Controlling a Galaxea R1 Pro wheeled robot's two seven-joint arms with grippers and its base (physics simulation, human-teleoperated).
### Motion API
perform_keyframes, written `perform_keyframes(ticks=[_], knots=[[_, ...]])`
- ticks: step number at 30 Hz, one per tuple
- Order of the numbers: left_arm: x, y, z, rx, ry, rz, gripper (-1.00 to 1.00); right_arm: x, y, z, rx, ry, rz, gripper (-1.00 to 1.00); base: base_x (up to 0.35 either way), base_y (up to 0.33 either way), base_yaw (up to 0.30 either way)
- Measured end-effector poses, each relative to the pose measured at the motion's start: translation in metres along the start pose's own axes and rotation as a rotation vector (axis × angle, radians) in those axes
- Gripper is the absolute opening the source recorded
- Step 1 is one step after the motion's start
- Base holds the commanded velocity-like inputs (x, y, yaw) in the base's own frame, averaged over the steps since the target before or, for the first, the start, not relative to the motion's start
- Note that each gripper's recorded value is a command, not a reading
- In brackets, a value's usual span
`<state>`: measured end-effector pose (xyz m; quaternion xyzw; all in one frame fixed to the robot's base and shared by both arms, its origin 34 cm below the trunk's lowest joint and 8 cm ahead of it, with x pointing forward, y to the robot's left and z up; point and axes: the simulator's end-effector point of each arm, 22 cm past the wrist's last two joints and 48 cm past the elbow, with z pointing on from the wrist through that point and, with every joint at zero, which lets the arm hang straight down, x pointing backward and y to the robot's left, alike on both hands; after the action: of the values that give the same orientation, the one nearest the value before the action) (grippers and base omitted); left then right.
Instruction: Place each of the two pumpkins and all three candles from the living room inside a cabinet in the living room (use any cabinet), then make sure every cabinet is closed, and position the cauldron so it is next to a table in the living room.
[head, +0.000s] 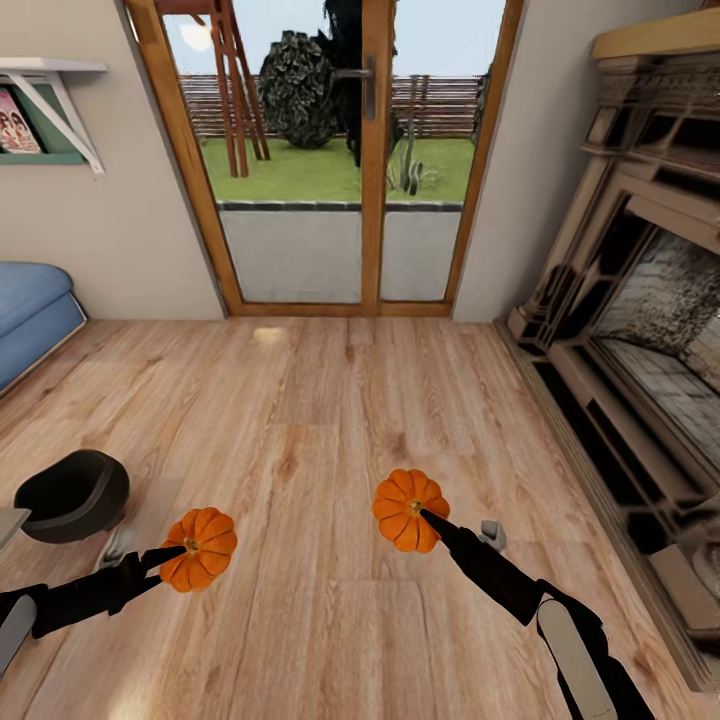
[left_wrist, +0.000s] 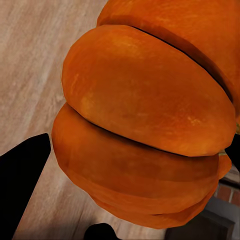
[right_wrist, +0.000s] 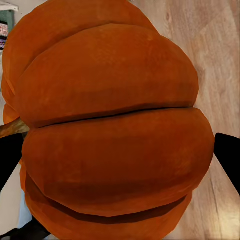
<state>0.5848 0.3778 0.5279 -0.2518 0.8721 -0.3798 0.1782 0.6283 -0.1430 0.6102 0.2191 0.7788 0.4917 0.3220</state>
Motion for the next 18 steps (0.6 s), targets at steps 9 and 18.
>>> perform_keyframes(ticks=[9, 18], knots=[[-0.007, -0.019, -0.013, 0.008, -0.008, 0.007, -1.0, -0.009, 0.022, -0.004, -0.009, -0.005, -0.009, -1.0, 0.0, 0.0, -0.081], [-0.014, -0.039, -0.026, 0.016, -0.016, 0.015, -1.0, -0.026, 0.045, -0.009, -0.019, -0.045, -0.037, -1.0, 0.0, 0.0, -0.049]])
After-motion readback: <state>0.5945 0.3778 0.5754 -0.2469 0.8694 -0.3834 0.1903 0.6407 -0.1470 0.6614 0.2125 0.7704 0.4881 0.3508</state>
